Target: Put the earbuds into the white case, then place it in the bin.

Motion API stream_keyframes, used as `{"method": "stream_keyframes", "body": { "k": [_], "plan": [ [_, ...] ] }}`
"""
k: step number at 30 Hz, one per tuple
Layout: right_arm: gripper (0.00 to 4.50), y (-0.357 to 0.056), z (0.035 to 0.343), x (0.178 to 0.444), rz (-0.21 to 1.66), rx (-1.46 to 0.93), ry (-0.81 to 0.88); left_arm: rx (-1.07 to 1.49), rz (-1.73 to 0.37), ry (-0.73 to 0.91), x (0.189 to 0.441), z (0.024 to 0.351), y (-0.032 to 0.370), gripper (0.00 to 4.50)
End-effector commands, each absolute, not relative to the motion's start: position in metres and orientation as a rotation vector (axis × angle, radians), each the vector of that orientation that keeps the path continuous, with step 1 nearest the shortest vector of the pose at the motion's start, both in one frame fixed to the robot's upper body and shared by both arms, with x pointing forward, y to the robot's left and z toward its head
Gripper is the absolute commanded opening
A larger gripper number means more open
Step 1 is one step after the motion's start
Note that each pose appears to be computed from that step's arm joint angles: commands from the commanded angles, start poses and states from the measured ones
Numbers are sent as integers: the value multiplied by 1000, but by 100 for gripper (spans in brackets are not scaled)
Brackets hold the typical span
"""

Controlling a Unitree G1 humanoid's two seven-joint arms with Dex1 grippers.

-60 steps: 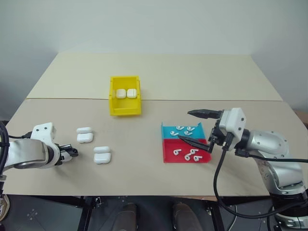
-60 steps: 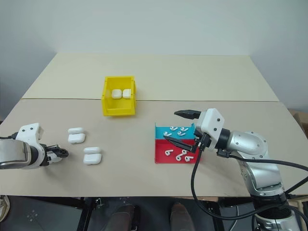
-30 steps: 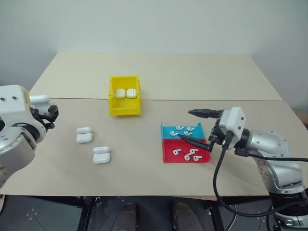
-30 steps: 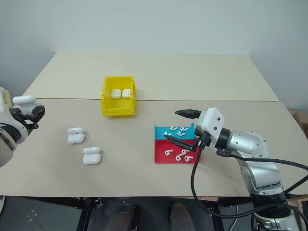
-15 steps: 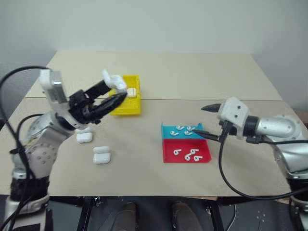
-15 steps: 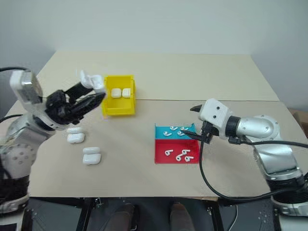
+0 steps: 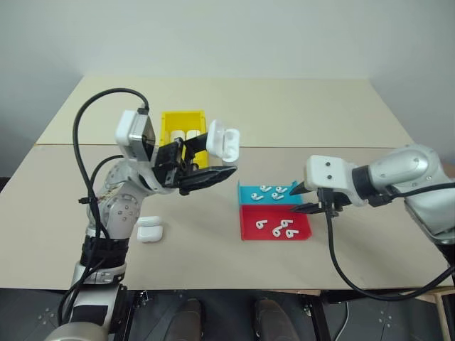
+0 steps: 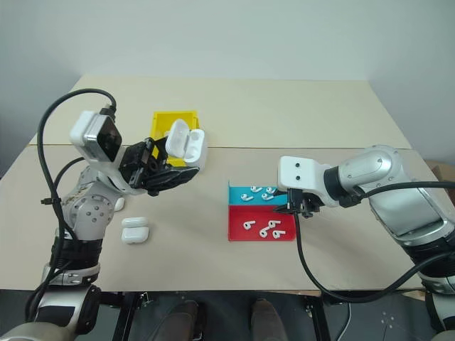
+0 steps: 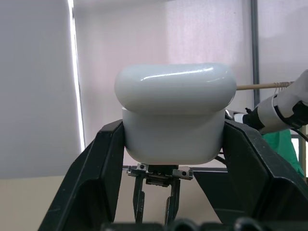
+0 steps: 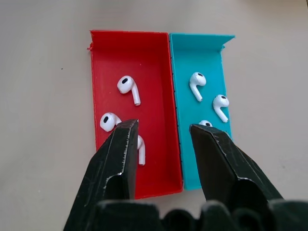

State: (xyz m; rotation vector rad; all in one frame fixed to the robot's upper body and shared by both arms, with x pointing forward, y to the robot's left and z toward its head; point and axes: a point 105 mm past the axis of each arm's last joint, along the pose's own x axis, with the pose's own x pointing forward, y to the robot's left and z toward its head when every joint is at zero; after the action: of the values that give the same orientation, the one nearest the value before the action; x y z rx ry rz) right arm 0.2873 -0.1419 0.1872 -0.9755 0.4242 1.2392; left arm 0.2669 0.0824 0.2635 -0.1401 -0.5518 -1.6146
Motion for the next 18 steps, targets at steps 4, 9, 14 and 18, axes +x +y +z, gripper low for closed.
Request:
{"method": "stream_keyframes", "body": {
  "k": [4,9,14,18],
  "plan": [
    [227,-145,166,284,1289,-1122,484,-106,-1619,-575,256,262,70,277],
    [227,-145,150,284,1316,-1267,497,-128,-1625,-537,248,259,71,277],
    [227,-144,141,280,1382,-1319,525,-107,-1586,-519,248,256,72,277],
    [227,-145,133,280,1378,-1319,577,-112,-1586,-517,243,256,72,277]
  ]
}}
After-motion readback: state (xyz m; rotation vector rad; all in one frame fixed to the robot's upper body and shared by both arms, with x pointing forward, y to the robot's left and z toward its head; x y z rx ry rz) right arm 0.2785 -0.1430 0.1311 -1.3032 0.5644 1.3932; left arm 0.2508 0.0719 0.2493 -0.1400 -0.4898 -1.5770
